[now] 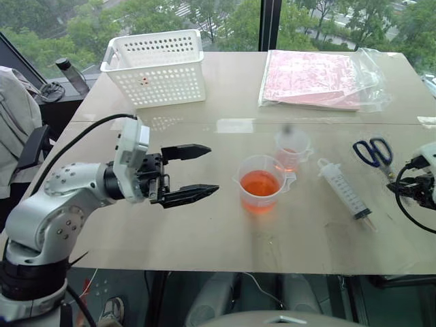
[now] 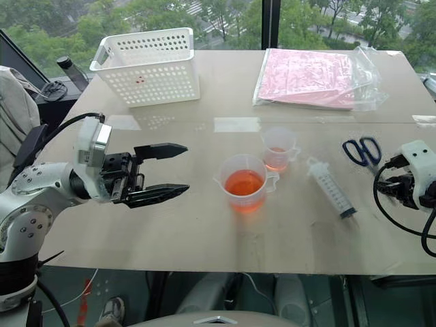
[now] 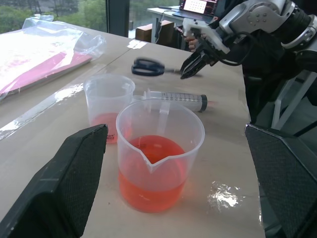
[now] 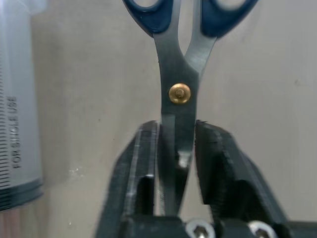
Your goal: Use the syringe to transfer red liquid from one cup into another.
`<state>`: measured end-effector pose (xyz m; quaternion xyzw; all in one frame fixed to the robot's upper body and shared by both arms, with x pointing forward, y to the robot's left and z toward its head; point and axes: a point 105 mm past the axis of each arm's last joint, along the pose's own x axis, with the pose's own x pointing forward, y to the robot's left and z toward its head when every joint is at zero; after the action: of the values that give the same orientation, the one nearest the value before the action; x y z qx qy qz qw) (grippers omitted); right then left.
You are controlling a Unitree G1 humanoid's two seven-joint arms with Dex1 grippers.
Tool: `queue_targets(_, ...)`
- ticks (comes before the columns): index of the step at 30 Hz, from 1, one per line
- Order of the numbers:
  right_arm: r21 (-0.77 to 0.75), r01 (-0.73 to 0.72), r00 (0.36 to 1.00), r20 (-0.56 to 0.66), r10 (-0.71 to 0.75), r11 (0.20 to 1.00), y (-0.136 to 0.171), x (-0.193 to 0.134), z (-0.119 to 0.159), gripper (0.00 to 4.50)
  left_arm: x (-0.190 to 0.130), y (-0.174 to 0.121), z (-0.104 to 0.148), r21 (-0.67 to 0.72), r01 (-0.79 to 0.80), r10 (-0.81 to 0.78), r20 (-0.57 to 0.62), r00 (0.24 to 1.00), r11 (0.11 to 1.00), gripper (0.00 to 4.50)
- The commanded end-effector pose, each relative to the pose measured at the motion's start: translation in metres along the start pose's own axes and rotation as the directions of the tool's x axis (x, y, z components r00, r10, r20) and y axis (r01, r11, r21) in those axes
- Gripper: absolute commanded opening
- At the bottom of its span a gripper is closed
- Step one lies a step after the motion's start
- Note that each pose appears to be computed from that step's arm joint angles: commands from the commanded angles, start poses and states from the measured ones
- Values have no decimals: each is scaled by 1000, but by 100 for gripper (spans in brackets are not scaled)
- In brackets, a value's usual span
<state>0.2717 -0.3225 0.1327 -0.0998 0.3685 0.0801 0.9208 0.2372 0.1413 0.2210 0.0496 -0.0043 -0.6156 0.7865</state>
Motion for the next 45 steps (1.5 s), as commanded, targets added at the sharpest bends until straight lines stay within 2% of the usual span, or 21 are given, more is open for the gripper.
queue_targets(1, -41, 14, 1000, 18, -13, 999, -5, -5, 3, 337, 2, -4, 8, 27, 29, -29, 22, 999, 999, 450)
queue_targets(3, -68, 24, 999, 29, -22, 997, -8, -13, 3, 436, 2, -6, 8, 28, 40, -41, 22, 999, 999, 450)
queue_targets(4, -98, 6, 998, 58, 0, 995, -4, -20, 8, 444, 3, -7, 9, 29, 48, -49, 21, 999, 998, 450)
queue_targets(5, -121, -9, 997, 77, 19, 993, -1, -25, 11, 444, 2, -8, 9, 30, 53, -54, 21, 998, 998, 450)
queue_targets(8, -189, -157, 965, 181, 192, 969, 34, -53, 29, 444, 1, -7, 11, 29, 56, -57, 22, 998, 998, 450)
queue_targets(11, -250, -221, 949, 167, 267, 943, 64, -62, 34, 444, 1, -9, 8, 31, 77, -77, 2, 997, 997, 450)
queue_targets(13, -313, -133, 970, 152, 188, 940, 70, -57, 41, 444, 2, -9, 7, 32, 84, -84, 1, 996, 996, 450)
queue_targets(16, -253, -219, 956, 137, 259, 942, 92, -42, 48, 444, 3, -9, 6, 31, 99, -99, -5, 995, 995, 450)
queue_targets(23, -49, -273, 958, 73, 276, 961, 92, -5, 56, 444, 4, -11, 7, 34, 106, -106, -2, 994, 994, 450)
queue_targets(32, -14, -235, 971, -50, 234, 972, 103, 31, 47, 444, 4, -19, 4, 36, 88, -88, -1, 996, 996, 450)
queue_targets(35, -14, -143, 987, -70, 142, 990, 93, 50, 48, 360, 5, -20, 3, 39, 77, -77, 4, 997, 996, 450)
queue_targets(39, -50, -179, 982, -71, 175, 983, 97, 49, 50, 168, 2, -21, 4, 33, 41, -42, 12, 999, 999, 450)
queue_targets(41, -75, -183, 983, -26, 181, 980, 95, 43, 54, 151, 1, -22, 2, 27, 33, -33, 12, 999, 999, 450)
queue_targets(43, -83, -258, 957, 118, 266, 963, 100, 26, 69, 151, 2, -22, 0, 22, 25, -25, 15, 1000, 999, 450)
queue_targets(44, -82, -349, 902, 241, 358, 934, 108, 7, 81, 151, 2, -20, 0, 17, 12, -12, 22, 1000, 1000, 450)
queue_targets(45, -100, -445, 810, 379, 448, 890, 115, -15, 96, 151, 2, -18, 1, 13, -4, 4, 31, 1000, 1000, 450)
